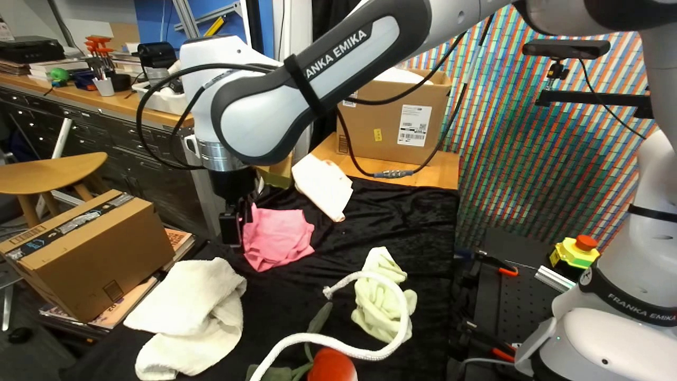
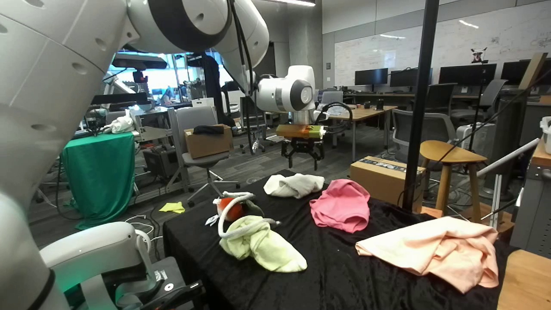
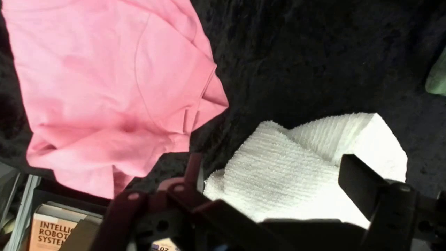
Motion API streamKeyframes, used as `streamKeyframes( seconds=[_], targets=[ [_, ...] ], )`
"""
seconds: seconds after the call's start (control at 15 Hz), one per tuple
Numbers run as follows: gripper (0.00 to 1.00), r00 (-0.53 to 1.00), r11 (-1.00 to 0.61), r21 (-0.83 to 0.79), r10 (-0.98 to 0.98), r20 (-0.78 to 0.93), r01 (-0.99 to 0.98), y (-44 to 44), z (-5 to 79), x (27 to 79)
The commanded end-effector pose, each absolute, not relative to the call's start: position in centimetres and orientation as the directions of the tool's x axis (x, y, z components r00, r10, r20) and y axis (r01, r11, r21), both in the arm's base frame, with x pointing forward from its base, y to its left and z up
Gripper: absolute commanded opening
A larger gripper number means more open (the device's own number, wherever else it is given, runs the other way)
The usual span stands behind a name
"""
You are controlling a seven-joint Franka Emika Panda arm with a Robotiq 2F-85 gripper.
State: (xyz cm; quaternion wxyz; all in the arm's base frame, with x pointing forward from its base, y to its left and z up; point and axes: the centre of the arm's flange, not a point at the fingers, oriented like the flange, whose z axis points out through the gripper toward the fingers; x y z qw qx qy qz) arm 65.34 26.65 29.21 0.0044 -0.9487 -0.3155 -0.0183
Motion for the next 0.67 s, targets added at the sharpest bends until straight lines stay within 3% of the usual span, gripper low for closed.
streamKeyframes(
  seconds=[0.0,0.6],
  targets=[
    [1.00,0.782,-0.785,-0.011,0.617,0.087,0.620,28.6,27.4,69.3],
    [1.00,0.802,-0.803,-0.046,0.587,0.108,0.594,30.3,21.2,72.1]
  ],
)
